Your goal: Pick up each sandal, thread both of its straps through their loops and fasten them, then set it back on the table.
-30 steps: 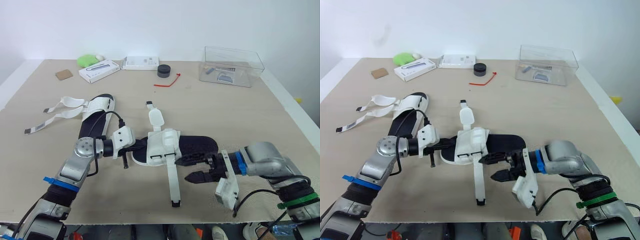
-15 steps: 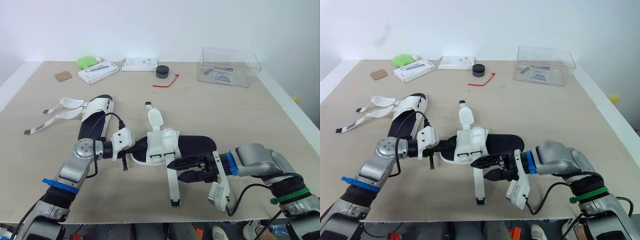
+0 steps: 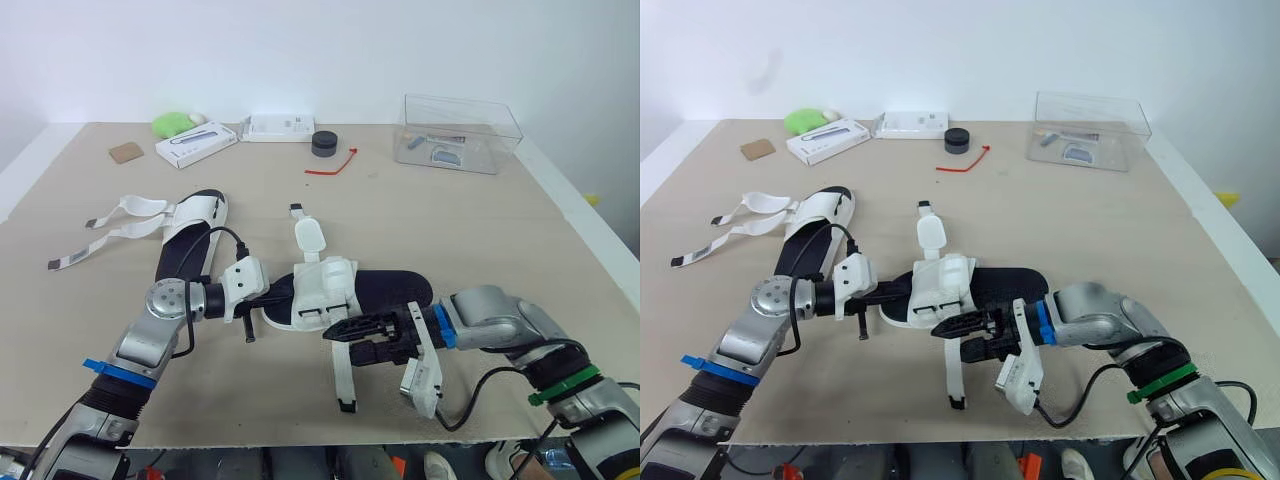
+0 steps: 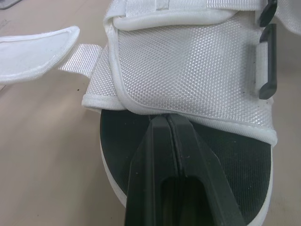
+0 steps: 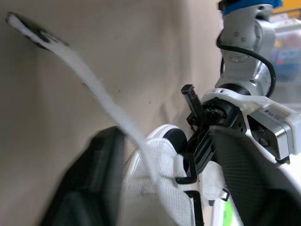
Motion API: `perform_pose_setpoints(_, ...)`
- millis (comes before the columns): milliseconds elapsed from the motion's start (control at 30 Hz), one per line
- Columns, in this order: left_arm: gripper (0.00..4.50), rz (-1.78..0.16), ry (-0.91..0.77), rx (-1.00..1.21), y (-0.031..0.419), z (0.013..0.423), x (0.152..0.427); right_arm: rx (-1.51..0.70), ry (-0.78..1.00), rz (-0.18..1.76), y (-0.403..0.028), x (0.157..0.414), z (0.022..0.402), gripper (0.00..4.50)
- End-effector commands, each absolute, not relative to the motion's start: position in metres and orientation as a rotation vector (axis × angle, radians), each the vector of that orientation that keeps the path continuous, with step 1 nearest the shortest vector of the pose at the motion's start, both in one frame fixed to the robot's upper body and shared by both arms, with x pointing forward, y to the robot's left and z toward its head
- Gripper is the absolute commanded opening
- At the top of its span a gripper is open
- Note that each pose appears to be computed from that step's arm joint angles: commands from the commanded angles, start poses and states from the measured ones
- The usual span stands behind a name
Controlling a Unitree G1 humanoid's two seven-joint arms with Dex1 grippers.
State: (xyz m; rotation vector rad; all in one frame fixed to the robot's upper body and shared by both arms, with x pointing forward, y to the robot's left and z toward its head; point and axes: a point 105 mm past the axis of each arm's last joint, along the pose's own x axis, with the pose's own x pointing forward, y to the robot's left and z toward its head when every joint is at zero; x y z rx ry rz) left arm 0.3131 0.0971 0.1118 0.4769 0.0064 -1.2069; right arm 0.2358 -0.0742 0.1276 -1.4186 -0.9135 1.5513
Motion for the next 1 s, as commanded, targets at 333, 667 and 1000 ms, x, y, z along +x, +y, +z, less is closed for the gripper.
perform_pose_setpoints(333,0.00,-1.207,0.008,0.500,0.100,0.113,0.312,-0.899,-0.665,1.492,-0.069,0.243,0.157,0.19)
perform_pose_setpoints(667,0.00,-1.207,0.014,0.502,0.101,0.112,0.312,-0.126,-0.134,1.126,-0.073,0.315,0.194,0.19)
perform_pose_setpoints(1000,0.00,-1.204,0.011,0.499,0.099,0.111,0.312,-0.042,0.089,1.119,-0.072,0.323,0.183,0.19)
